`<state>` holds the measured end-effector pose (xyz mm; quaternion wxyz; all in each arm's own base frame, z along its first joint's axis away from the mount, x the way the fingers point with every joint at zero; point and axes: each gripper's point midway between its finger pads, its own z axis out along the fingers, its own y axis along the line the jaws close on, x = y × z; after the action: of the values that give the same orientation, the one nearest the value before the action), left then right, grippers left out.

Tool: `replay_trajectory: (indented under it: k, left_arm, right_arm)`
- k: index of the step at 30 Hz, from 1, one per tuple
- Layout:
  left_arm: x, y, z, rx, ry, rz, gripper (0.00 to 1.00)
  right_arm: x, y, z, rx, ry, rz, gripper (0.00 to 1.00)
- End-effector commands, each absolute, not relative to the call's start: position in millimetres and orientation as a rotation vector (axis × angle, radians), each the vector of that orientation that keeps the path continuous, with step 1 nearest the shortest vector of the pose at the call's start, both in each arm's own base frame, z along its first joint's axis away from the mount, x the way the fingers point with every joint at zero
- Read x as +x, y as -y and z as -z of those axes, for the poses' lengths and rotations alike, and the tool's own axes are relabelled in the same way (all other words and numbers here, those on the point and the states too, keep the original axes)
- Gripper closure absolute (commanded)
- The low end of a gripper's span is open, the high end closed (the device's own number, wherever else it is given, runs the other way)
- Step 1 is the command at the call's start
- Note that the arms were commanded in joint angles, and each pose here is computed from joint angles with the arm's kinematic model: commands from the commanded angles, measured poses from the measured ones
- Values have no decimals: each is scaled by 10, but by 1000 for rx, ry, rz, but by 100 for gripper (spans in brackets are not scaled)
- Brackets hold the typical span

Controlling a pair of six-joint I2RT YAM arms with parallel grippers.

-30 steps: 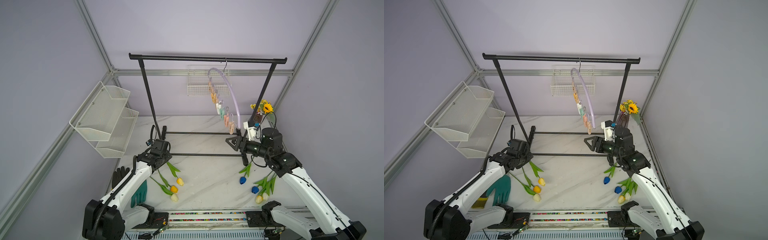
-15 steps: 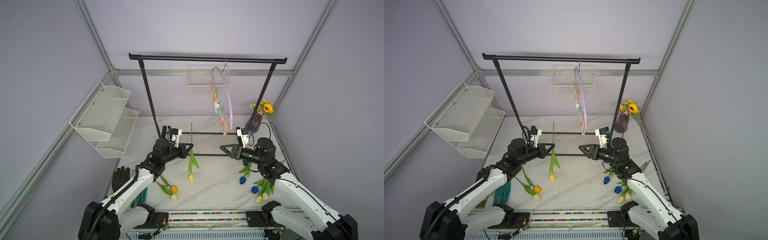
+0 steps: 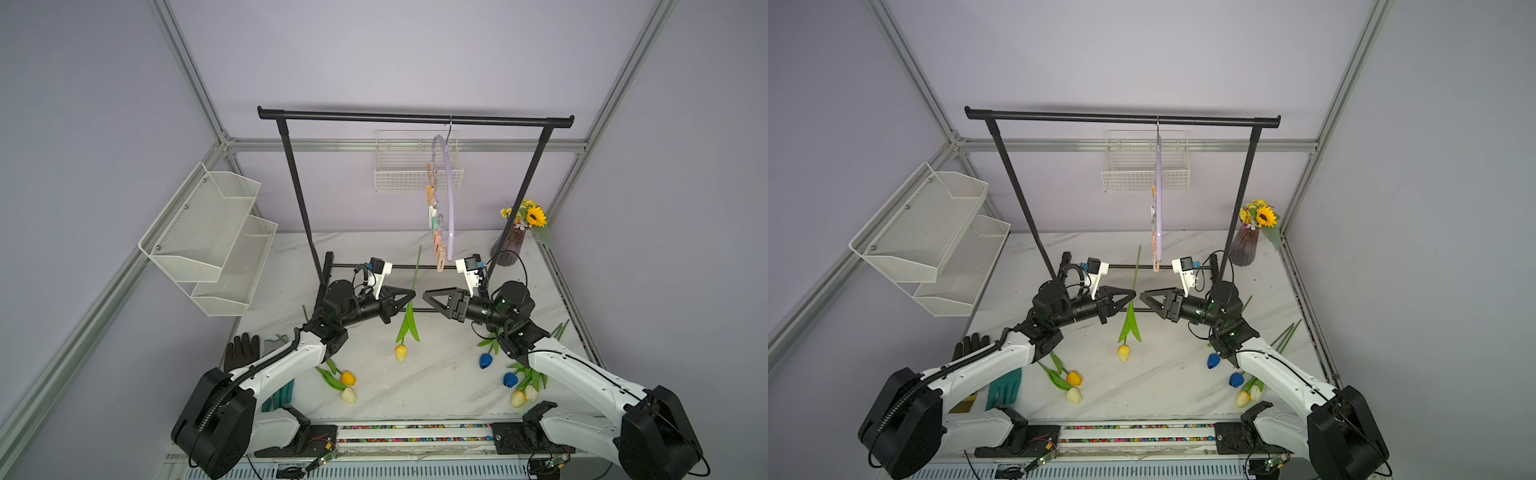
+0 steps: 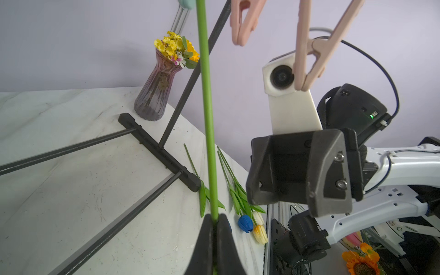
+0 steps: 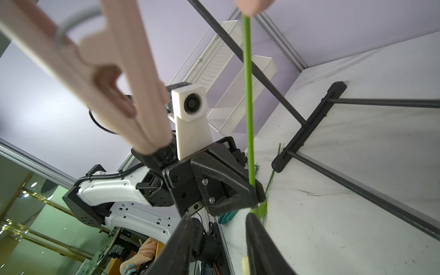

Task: Dry the flowers on a clothes hanger
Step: Pick up the flower at the center of the board.

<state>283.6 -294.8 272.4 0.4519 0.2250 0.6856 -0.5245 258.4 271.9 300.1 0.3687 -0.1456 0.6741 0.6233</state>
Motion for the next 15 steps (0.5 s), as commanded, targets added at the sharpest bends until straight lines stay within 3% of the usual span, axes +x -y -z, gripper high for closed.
replay_trajectory:
  k: [1,7,15]
  left_arm:
    - [2796,3036,-3032,619,-1560,1307,100]
    - [2760,3091,-3055,635,-1545,1319,100]
    - [2749,3093,-3068,637,-1540,1320,100]
  right_arm:
    - [2554,-2772,-3133,-421,-1644,-1615,63]
    - [2631,-2792,-3066,-395,-1657,-1586,70]
    - [2696,-2709,-3050,-379,-1686,-1457,65]
